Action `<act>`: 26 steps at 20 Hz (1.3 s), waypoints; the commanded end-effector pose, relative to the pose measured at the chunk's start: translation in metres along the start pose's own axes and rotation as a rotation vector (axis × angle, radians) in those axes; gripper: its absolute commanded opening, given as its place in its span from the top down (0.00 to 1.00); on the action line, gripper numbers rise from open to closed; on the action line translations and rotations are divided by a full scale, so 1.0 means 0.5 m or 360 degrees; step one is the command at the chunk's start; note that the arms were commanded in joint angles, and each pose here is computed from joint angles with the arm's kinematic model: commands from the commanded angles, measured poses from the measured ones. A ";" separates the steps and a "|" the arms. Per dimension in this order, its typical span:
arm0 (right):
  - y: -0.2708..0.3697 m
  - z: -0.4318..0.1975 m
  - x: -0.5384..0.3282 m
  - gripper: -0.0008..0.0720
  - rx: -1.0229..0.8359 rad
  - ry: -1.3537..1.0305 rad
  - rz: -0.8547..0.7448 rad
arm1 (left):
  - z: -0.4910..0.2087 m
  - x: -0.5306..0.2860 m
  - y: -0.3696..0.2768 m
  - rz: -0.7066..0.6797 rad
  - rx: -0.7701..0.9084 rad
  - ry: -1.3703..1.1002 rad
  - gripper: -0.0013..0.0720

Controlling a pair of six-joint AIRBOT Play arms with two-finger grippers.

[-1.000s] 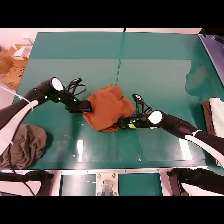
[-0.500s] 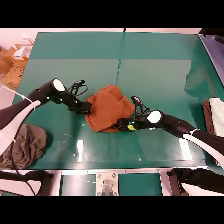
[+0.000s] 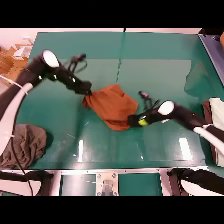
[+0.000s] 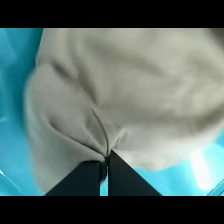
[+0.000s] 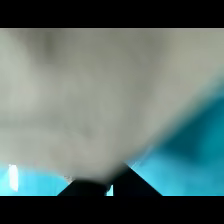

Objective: Fold the shirts.

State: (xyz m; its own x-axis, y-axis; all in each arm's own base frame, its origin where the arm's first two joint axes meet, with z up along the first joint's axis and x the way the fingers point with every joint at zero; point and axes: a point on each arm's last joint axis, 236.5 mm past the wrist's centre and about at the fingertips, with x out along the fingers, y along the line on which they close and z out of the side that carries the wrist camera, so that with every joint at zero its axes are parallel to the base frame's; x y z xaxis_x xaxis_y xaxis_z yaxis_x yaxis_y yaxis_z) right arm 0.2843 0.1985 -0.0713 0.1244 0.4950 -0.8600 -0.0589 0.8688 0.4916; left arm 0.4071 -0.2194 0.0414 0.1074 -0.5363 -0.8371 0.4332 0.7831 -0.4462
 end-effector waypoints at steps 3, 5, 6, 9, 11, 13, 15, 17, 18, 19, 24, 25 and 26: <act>-0.082 0.140 -0.314 0.96 0.0108 -0.0418 -0.0096 | 0.173 -0.270 -0.113 0.0117 0.0215 -0.0477 0.95; -0.060 0.188 -0.460 0.96 0.0061 -0.0709 -0.0117 | 0.225 -0.395 -0.196 0.0075 0.0319 -0.0792 0.95; -0.034 0.206 -0.543 0.96 0.0006 -0.0876 -0.0132 | 0.242 -0.464 -0.241 0.0036 0.0362 -0.0993 0.95; 0.085 0.222 -0.788 0.96 -0.0229 -0.1375 -0.0161 | 0.228 -0.696 -0.369 0.0006 0.0562 -0.1588 0.95; 0.190 0.194 -0.959 0.96 -0.0418 -0.1744 -0.0161 | 0.166 -0.850 -0.463 -0.0008 0.0752 -0.1932 0.95; 0.293 0.132 -1.121 0.96 -0.0597 -0.2125 -0.0147 | 0.087 -0.979 -0.538 -0.0016 0.0894 -0.2226 0.95; 0.364 0.066 -1.224 0.96 -0.0723 -0.2382 -0.0130 | 0.005 -1.082 -0.588 0.0020 0.0995 -0.2472 0.95; 0.400 0.023 -1.271 0.96 -0.0792 -0.2498 -0.0123 | -0.049 -1.148 -0.615 0.0040 0.1036 -0.2648 0.95; 0.405 0.017 -1.277 0.96 -0.0803 -0.2513 -0.0122 | -0.051 -1.161 -0.613 0.0060 0.1031 -0.2691 0.95; 0.403 0.019 -1.273 0.96 -0.0800 -0.2501 -0.0123 | -0.051 -1.167 -0.611 0.0074 0.1028 -0.2712 0.95; 0.341 0.098 -1.162 0.96 -0.0664 -0.2235 -0.0064 | 0.100 -1.035 -0.490 0.0243 0.0882 -0.2465 0.95; 0.319 0.121 -1.114 0.96 -0.0612 -0.2129 -0.0030 | 0.146 -0.987 -0.454 0.0268 0.0842 -0.2378 0.95; 0.295 0.143 -1.065 0.96 -0.0558 -0.2021 0.0002 | 0.193 -0.933 -0.420 0.0272 0.0802 -0.2286 0.95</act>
State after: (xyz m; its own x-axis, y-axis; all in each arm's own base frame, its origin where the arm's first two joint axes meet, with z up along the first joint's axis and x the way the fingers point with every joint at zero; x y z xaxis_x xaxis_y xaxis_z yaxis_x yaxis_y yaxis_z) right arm 0.2539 0.0560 0.5155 0.9629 0.2583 0.0779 -0.2686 0.9449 0.1874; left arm 0.2911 -0.1554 0.5980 0.7553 -0.5415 0.3692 0.5689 0.8214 0.0408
